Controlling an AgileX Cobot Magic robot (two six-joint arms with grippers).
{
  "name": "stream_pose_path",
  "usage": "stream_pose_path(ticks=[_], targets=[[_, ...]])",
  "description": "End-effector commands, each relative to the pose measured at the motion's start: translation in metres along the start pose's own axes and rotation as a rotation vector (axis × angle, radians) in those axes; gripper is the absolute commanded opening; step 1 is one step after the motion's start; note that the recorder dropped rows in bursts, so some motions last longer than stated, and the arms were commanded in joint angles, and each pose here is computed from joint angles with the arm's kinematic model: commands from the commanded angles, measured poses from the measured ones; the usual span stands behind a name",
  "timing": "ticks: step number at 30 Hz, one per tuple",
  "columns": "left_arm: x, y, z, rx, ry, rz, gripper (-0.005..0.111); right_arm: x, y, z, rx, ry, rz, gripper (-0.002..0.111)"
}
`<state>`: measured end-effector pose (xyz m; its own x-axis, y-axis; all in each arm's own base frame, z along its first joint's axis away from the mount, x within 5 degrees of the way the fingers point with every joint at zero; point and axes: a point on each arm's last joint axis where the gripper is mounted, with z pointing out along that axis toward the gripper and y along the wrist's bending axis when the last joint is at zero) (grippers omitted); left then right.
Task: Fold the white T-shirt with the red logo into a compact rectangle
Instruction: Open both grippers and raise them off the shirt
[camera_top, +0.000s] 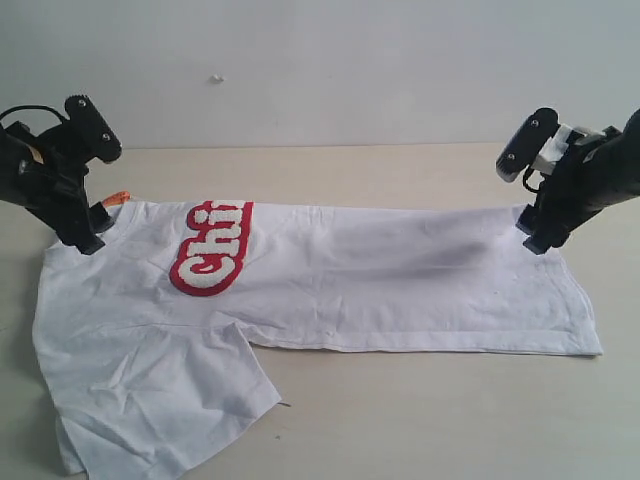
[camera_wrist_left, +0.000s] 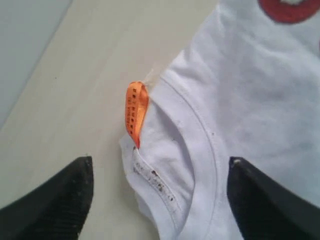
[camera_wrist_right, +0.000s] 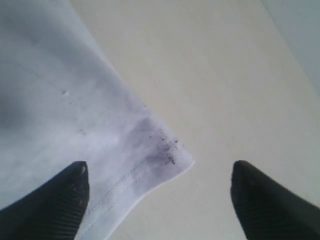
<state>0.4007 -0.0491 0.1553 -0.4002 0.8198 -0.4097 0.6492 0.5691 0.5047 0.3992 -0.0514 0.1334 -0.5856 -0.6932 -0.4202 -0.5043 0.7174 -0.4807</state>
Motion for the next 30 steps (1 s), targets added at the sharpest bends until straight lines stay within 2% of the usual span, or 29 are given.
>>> stream_pose_path(ticks=[1,4,6,7,10,12,16,19,22,25,27,30], targets=[[0.003,0.008,-0.003,-0.031,-0.015,-0.022,0.075,-0.003,-0.006,-0.004,0.044,-0.026,-0.013,0.085],[0.0,0.012,-0.011,-0.049,-0.028,-0.023,0.075,-0.005,-0.008,-0.01,0.04,-0.033,0.072,0.085],[-0.003,0.016,-0.018,-0.061,-0.039,-0.054,0.075,-0.007,-0.009,-0.017,0.024,-0.035,0.199,0.085],[-0.004,0.018,-0.024,-0.067,-0.044,-0.072,0.075,-0.009,-0.01,-0.022,0.021,-0.037,0.217,0.085],[-0.007,0.022,-0.039,-0.066,-0.035,-0.104,0.075,-0.012,-0.011,-0.034,-0.005,-0.03,0.211,0.082],[-0.004,0.019,-0.047,-0.019,0.02,-0.093,0.075,-0.012,-0.01,-0.042,-0.037,-0.014,0.163,0.078],[0.004,0.012,-0.061,0.083,0.141,-0.091,0.074,-0.013,-0.007,-0.052,-0.097,0.012,0.152,0.062],[0.009,0.006,-0.069,0.154,0.216,-0.106,0.058,-0.01,-0.001,-0.057,-0.177,0.055,0.157,0.043],[0.011,0.0,-0.074,0.223,0.247,-0.165,0.029,-0.006,0.009,-0.06,-0.279,0.109,0.171,0.02],[0.009,-0.007,-0.075,0.295,0.244,-0.252,0.003,-0.008,0.014,-0.061,-0.332,0.118,0.204,0.006],[0.006,-0.014,-0.077,0.371,0.233,-0.286,0.001,-0.011,0.019,-0.062,-0.36,0.11,0.228,0.003],[-0.002,-0.032,-0.084,0.56,0.205,-0.218,0.005,-0.018,0.025,-0.063,-0.378,0.103,0.218,0.003]])
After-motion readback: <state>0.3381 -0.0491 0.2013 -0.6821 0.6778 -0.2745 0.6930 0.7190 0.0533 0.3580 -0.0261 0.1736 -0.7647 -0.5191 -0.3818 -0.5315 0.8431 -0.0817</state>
